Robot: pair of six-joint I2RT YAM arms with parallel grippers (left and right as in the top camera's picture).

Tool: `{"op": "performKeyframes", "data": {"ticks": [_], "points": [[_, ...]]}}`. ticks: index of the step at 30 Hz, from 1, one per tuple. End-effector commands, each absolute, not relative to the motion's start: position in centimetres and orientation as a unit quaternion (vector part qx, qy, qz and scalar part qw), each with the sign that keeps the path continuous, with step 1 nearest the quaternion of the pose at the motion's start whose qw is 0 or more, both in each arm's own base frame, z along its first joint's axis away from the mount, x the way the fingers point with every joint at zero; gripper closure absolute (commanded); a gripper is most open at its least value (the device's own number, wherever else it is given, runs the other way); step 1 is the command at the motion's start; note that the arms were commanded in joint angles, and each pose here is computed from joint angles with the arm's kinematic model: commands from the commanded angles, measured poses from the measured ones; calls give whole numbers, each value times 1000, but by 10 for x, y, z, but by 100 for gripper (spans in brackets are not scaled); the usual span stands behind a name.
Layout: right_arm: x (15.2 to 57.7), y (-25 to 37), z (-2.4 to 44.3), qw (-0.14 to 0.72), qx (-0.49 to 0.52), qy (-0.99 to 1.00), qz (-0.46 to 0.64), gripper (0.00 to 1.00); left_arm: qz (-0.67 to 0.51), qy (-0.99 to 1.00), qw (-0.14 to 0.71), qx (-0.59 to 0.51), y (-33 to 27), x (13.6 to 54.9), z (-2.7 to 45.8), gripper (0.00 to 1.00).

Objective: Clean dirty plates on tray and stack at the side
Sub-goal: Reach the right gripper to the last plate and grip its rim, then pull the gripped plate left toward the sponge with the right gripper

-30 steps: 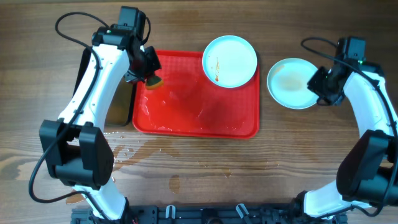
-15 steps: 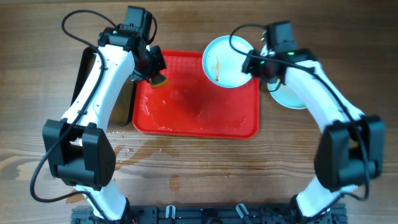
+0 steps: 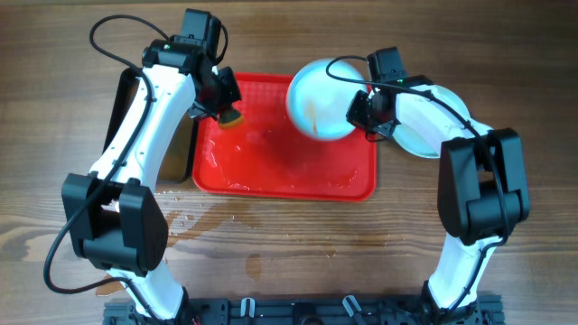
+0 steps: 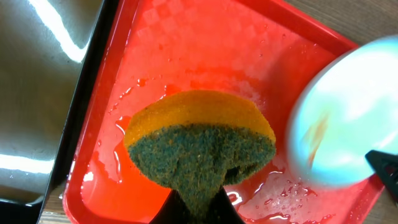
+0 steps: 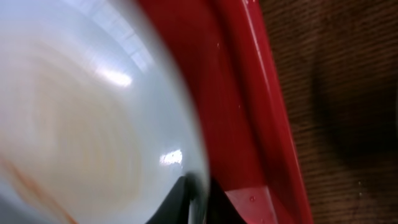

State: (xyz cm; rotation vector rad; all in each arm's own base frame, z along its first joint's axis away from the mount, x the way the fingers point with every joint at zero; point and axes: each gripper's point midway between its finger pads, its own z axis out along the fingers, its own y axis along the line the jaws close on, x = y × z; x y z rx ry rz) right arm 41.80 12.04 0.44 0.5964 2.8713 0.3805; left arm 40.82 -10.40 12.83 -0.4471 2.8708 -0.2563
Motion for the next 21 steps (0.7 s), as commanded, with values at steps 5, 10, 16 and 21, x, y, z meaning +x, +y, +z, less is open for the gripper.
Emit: {"op": "performKeyframes", "data": {"ticks": [5, 10, 16, 21], "points": [[381, 183, 3, 26, 110, 977, 180, 96, -94, 979, 109, -141, -109, 410, 126, 96], [380, 195, 22, 44, 73, 980, 183, 76, -94, 979, 110, -141, -109, 410, 126, 96], [436, 192, 62, 151, -12, 975, 163, 52, -95, 979, 111, -141, -109, 410, 126, 96], [457, 195, 43, 168, -64, 973, 142, 51, -95, 979, 111, -141, -109, 410, 126, 96]]}}
